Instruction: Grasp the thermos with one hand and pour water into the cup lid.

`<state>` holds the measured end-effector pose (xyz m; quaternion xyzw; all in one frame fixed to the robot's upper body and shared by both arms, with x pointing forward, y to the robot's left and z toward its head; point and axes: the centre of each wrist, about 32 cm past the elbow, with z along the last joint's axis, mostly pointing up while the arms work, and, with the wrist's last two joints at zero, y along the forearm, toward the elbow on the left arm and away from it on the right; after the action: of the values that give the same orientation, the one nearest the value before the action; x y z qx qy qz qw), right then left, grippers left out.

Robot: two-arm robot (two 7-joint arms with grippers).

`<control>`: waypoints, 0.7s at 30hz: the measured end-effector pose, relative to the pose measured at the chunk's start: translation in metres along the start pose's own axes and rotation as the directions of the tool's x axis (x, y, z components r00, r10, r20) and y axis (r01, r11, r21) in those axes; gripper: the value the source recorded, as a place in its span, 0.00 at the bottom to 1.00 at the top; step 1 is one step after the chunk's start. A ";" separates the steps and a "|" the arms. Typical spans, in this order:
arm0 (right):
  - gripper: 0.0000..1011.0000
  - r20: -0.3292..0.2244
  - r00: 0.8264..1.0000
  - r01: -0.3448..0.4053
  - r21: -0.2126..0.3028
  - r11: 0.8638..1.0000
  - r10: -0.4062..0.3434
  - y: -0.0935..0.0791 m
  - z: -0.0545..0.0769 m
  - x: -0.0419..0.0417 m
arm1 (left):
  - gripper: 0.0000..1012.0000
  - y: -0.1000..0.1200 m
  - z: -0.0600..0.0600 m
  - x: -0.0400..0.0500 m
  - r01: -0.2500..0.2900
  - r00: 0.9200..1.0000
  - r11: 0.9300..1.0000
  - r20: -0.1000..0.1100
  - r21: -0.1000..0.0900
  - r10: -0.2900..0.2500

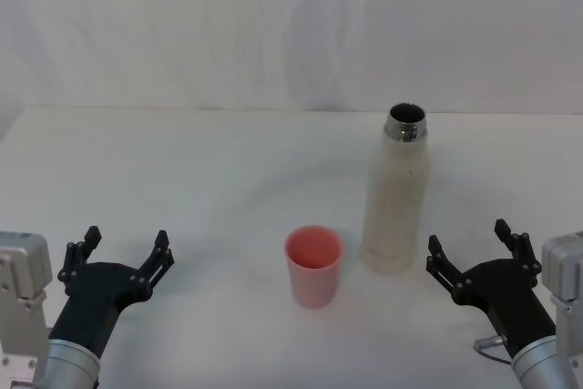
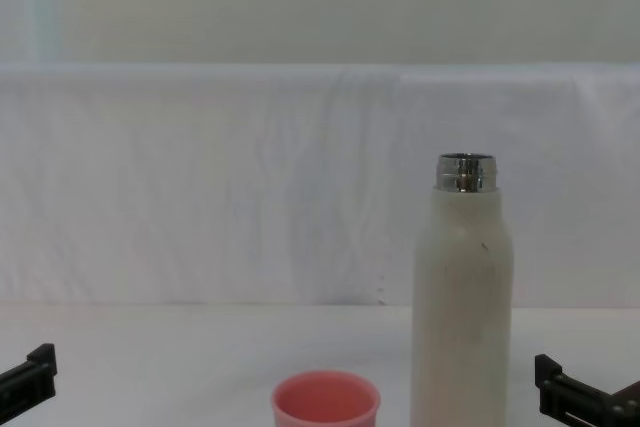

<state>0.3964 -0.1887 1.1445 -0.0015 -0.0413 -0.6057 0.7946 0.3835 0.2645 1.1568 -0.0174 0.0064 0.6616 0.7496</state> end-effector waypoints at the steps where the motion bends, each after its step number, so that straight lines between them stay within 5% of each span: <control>1: 0.99 0.000 1.000 0.000 0.000 1.000 0.000 0.000 0.000 0.0000 | 0.99 0.000 0.000 0.0000 0.000 1.000 1.000 0.000 0.000 0.000; 21: 0.99 0.000 1.000 0.000 0.000 1.000 0.000 0.000 0.000 0.0000 | 0.99 0.000 0.000 0.0000 0.000 1.000 1.000 0.000 0.000 0.000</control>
<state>0.3964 -0.1887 1.1445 -0.0015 -0.0414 -0.6058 0.7946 0.3835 0.2645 1.1568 -0.0174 0.0064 0.6616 0.7496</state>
